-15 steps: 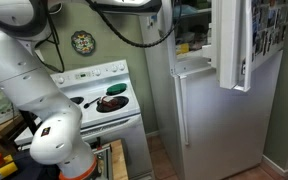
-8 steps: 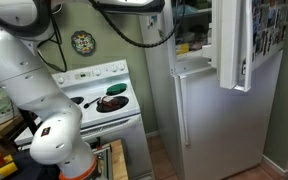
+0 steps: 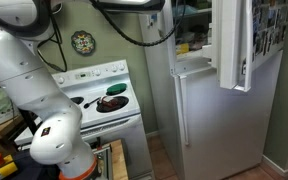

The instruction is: Move the white and green pack to the bottom shelf on the fridge door.

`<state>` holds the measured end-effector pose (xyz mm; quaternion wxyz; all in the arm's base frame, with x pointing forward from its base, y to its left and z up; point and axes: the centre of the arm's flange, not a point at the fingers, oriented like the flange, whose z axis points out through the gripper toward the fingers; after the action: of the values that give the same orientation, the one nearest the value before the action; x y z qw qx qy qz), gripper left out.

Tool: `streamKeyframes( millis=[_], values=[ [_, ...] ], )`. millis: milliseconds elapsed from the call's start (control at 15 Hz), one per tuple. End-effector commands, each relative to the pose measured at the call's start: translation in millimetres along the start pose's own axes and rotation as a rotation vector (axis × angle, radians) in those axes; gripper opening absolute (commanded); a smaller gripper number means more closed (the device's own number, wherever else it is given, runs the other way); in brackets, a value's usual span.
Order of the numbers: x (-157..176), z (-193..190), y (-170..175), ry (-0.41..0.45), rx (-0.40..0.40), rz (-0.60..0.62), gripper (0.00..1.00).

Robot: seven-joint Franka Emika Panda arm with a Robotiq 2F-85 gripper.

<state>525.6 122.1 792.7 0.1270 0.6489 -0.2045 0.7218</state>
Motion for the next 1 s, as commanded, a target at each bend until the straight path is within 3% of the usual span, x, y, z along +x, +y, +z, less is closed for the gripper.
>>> streamKeyframes(
  millis=[0,400,933],
  values=[
    [5.1,-5.7,-3.7,0.032,0.040,0.000,0.00],
    [18.2,-19.4,-11.2,0.092,0.127,-0.028,0.00],
    [36.5,-29.3,-10.1,0.163,0.146,-0.051,0.00]
  ],
)
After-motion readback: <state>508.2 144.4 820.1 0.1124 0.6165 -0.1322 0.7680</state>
